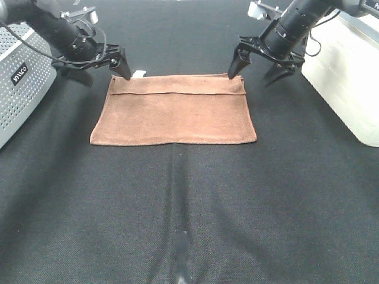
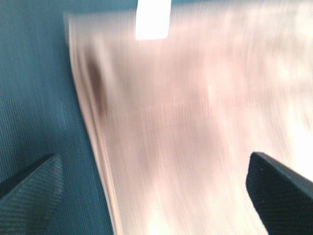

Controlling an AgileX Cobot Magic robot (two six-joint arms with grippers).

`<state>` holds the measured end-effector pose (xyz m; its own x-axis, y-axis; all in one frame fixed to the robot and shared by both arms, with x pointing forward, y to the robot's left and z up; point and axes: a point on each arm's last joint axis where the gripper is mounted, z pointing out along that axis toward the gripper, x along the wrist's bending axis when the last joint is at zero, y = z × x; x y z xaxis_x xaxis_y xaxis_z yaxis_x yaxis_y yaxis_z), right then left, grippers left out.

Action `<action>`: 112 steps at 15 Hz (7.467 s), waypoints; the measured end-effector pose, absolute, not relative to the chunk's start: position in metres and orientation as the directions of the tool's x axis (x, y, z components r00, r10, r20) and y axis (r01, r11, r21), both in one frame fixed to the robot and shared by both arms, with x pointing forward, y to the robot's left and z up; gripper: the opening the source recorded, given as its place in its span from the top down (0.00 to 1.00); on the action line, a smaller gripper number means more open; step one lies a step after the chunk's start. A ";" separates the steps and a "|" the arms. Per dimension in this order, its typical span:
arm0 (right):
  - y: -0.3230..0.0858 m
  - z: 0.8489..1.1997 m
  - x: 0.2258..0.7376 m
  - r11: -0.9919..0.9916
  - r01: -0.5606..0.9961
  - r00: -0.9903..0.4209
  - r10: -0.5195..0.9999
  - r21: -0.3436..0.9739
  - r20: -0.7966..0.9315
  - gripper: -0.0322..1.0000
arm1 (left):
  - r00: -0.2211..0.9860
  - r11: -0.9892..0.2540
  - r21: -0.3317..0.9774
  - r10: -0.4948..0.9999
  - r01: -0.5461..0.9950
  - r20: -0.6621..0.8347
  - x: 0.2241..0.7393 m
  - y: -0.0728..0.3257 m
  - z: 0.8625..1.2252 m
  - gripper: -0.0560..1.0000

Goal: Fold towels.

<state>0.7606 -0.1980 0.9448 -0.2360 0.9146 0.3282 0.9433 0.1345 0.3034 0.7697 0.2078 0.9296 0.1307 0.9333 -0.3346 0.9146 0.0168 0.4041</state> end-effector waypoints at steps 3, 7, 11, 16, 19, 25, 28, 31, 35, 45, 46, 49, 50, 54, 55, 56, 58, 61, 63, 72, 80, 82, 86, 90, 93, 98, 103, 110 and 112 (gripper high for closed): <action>-0.199 0.953 0.753 0.118 0.954 -0.211 0.918 0.276 0.337 0.15 | 0.088 0.031 0.319 0.931 0.947 -0.354 0.751 0.209 0.944 0.04; -0.204 0.945 0.713 0.107 0.983 -0.154 0.926 0.151 0.345 0.16 | 0.005 0.087 0.251 0.938 0.964 -0.346 0.703 0.217 0.944 0.04; -0.207 0.917 0.674 0.048 0.984 -0.110 0.919 0.171 0.379 0.16 | -0.094 0.170 0.220 0.943 0.960 -0.319 0.663 0.231 0.918 0.04; -0.211 0.902 0.674 0.026 0.970 -0.113 0.930 0.243 0.351 0.16 | -0.119 0.212 0.257 0.934 0.943 -0.337 0.670 0.228 0.904 0.04; -0.209 0.882 0.679 0.007 0.975 -0.089 0.928 0.221 0.361 0.22 | -0.106 0.207 0.262 0.930 0.942 -0.353 0.672 0.214 0.887 0.04; -0.201 0.869 0.685 -0.047 0.978 -0.051 0.891 0.203 0.452 0.51 | -0.079 0.200 0.263 0.910 0.944 -0.408 0.684 0.195 0.874 0.31; -0.201 0.864 0.685 -0.054 0.980 -0.039 0.889 0.189 0.457 0.95 | -0.080 0.190 0.236 0.909 0.953 -0.409 0.682 0.193 0.868 0.84; -0.202 0.863 0.682 -0.060 0.987 -0.014 0.892 0.150 0.451 0.97 | -0.046 0.136 0.213 0.923 0.968 -0.382 0.679 0.194 0.869 0.93; -0.205 0.866 0.666 -0.039 0.996 0.002 0.903 0.076 0.430 0.97 | 0.029 0.020 0.154 0.949 0.988 -0.315 0.668 0.199 0.884 0.93; -0.211 0.887 0.611 -0.014 0.996 -0.023 0.916 0.090 0.401 0.97 | 0.005 0.007 0.038 0.953 0.999 -0.304 0.618 0.208 0.902 0.93; -0.210 0.892 0.620 -0.012 0.993 -0.038 0.914 0.120 0.403 0.97 | -0.004 0.031 0.080 0.949 0.996 -0.314 0.630 0.211 0.914 0.93; -0.204 0.908 0.664 -0.020 0.977 -0.071 0.910 0.214 0.409 0.97 | -0.014 0.090 0.207 0.939 0.974 -0.343 0.669 0.222 0.940 0.94; -0.203 0.911 0.675 -0.023 0.972 -0.075 0.911 0.232 0.406 0.97 | -0.012 0.100 0.234 0.937 0.967 -0.349 0.682 0.223 0.942 0.94; -0.202 0.915 0.718 -0.020 0.948 -0.099 0.930 0.316 0.355 0.97 | 0.001 0.106 0.278 0.933 0.955 -0.361 0.721 0.219 0.925 0.94; -0.202 0.910 0.725 -0.018 0.947 -0.099 0.932 0.320 0.347 0.97 | -0.002 0.114 0.290 0.932 0.950 -0.362 0.727 0.219 0.920 0.94; -0.201 0.904 0.730 -0.015 0.946 -0.102 0.934 0.323 0.342 0.97 | -0.006 0.125 0.309 0.932 0.943 -0.361 0.732 0.219 0.915 0.94; -0.201 0.890 0.734 -0.025 0.955 -0.084 0.934 0.297 0.346 0.97 | -0.020 0.150 0.332 0.931 0.931 -0.365 0.737 0.219 0.905 0.94; -0.201 0.884 0.734 -0.024 0.959 -0.078 0.935 0.281 0.345 0.73 | -0.027 0.163 0.336 0.927 0.928 -0.374 0.739 0.219 0.903 0.81; -0.201 0.886 0.733 -0.010 0.965 -0.084 0.935 0.264 0.344 0.43 | -0.018 0.159 0.347 0.926 0.924 -0.377 0.742 0.218 0.909 0.54; -0.201 0.908 0.731 0.024 0.960 -0.118 0.938 0.277 0.327 0.26 | -0.014 0.120 0.273 0.933 0.954 -0.360 0.741 0.214 0.884 0.19; -0.201 0.908 0.731 0.024 0.960 -0.118 0.938 0.277 0.327 0.26 | 0.001 0.102 0.282 0.940 0.954 -0.341 0.741 0.198 0.873 0.88; -0.202 0.908 0.731 0.025 0.961 -0.119 0.938 0.277 0.326 0.26 | 0.052 0.027 0.282 0.962 0.959 -0.269 0.739 0.203 0.886 0.88; -0.201 0.916 0.730 0.027 0.958 -0.124 0.937 0.285 0.328 0.26 | 0.120 -0.081 0.312 0.987 0.947 -0.109 0.737 0.216 0.932 0.88; -0.202 0.946 0.726 0.032 0.945 -0.145 0.933 0.325 0.330 0.26 | 0.119 -0.047 0.334 0.973 0.941 -0.198 0.738 0.206 0.983 0.88; -0.202 0.978 0.718 0.042 0.935 -0.168 0.927 0.353 0.335 0.26 | 0.150 0.006 0.335 0.887 0.942 -0.436 0.731 0.152 0.997 0.88; -0.203 1.017 0.707 0.051 0.918 -0.196 0.921 0.394 0.337 0.26 | 0.169 0.056 0.398 0.845 0.915 -0.507 0.727 0.074 0.967 0.87; -0.203 1.020 0.703 0.043 0.930 -0.179 0.921 0.366 0.346 0.26 | 0.084 0.147 0.356 0.825 0.923 -0.558 0.725 0.049 0.942 0.35; -0.188 1.016 0.704 0.012 0.941 -0.191 0.845 0.339 0.500 0.26 | 0.158 0.151 0.509 0.843 0.847 -0.513 0.748 0.111 0.998 0.17; -0.168 1.000 0.707 0.035 0.941 -0.245 0.759 0.337 0.603 0.26 | 0.118 0.201 0.527 0.852 0.826 -0.510 0.756 0.147 1.014 0.17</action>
<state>0.7071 -0.1676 0.9998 -0.2447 0.7589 0.6034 0.9408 0.0354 0.3370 0.7560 0.1474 1.0143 0.1183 0.8522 -0.5098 0.8257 0.2008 0.5272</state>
